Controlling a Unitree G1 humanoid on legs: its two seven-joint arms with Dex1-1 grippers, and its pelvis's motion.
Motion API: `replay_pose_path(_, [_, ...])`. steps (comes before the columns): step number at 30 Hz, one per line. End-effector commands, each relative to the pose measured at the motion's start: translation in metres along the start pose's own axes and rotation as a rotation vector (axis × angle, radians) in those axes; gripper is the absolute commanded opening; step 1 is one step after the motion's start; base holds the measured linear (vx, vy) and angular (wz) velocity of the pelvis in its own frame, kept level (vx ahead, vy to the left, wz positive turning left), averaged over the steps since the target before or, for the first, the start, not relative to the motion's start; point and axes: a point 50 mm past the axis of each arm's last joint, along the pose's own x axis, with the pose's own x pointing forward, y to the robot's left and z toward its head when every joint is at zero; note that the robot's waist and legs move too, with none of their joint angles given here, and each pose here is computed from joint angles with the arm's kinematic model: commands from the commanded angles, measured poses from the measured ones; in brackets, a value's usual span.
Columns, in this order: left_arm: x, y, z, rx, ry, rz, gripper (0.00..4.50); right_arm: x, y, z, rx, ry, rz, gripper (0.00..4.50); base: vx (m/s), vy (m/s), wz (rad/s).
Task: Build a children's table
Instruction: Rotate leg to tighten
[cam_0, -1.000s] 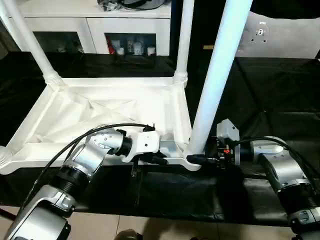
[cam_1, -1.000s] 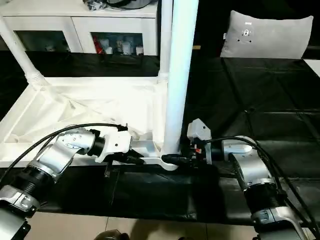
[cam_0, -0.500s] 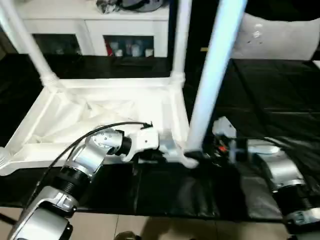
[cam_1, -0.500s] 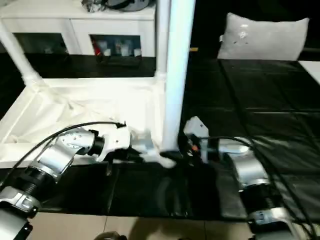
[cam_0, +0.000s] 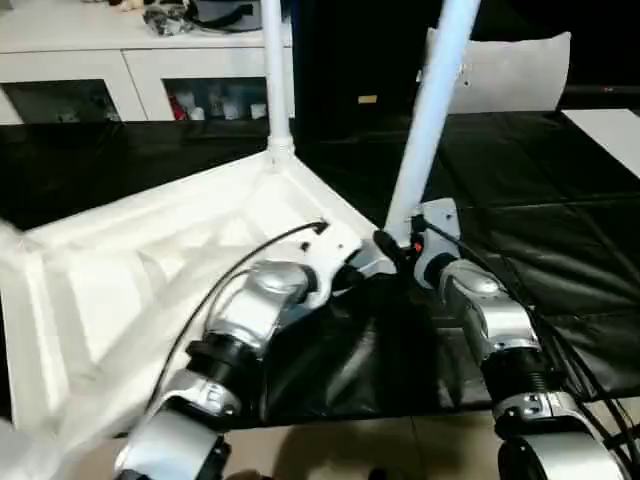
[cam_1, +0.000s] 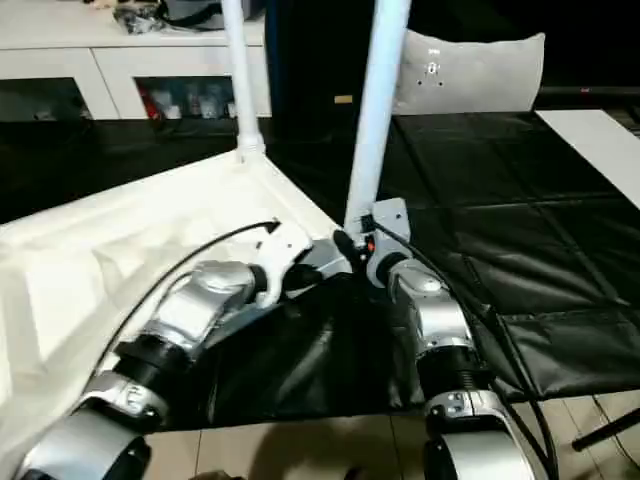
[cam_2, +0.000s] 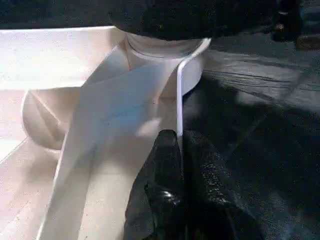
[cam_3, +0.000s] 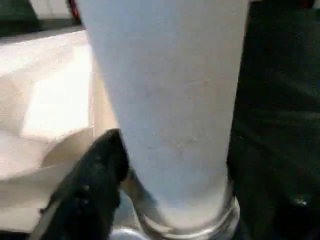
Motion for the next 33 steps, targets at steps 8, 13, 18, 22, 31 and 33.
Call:
replay_pose_path(8, [-0.008, 0.005, 0.015, 0.102, -0.049, 0.021, 0.00, -0.003, 0.004, 0.001, -0.064, -0.028, 0.070, 4.18, 0.000, 0.000, 0.00])
replay_pose_path(13, [-0.015, 0.012, 0.003, 0.168, -0.015, -0.007, 0.00, -0.022, -0.017, 0.002, -0.135, -0.048, 0.131, 4.41, 0.000, 0.000, 0.00])
replay_pose_path(18, [-0.020, 0.012, -0.008, 0.226, 0.022, -0.088, 0.00, -0.038, -0.038, 0.006, -0.205, -0.036, 0.169, 4.41, 0.000, 0.000, 0.00])
replay_pose_path(22, [-0.024, 0.010, -0.014, 0.264, 0.042, -0.160, 0.00, -0.051, -0.043, 0.009, -0.289, -0.024, 0.278, 4.41, 0.000, 0.000, 0.00])
replay_pose_path(31, [-0.037, 0.009, -0.025, 0.376, 0.076, -0.342, 0.00, -0.071, -0.046, 0.016, -0.376, 0.030, 0.500, 4.41, 0.000, 0.000, 0.00])
replay_pose_path(33, [-0.040, 0.009, -0.025, 0.403, 0.078, -0.381, 0.00, -0.072, -0.046, 0.017, -0.395, 0.037, 0.519, 4.41, 0.000, 0.000, 0.00])
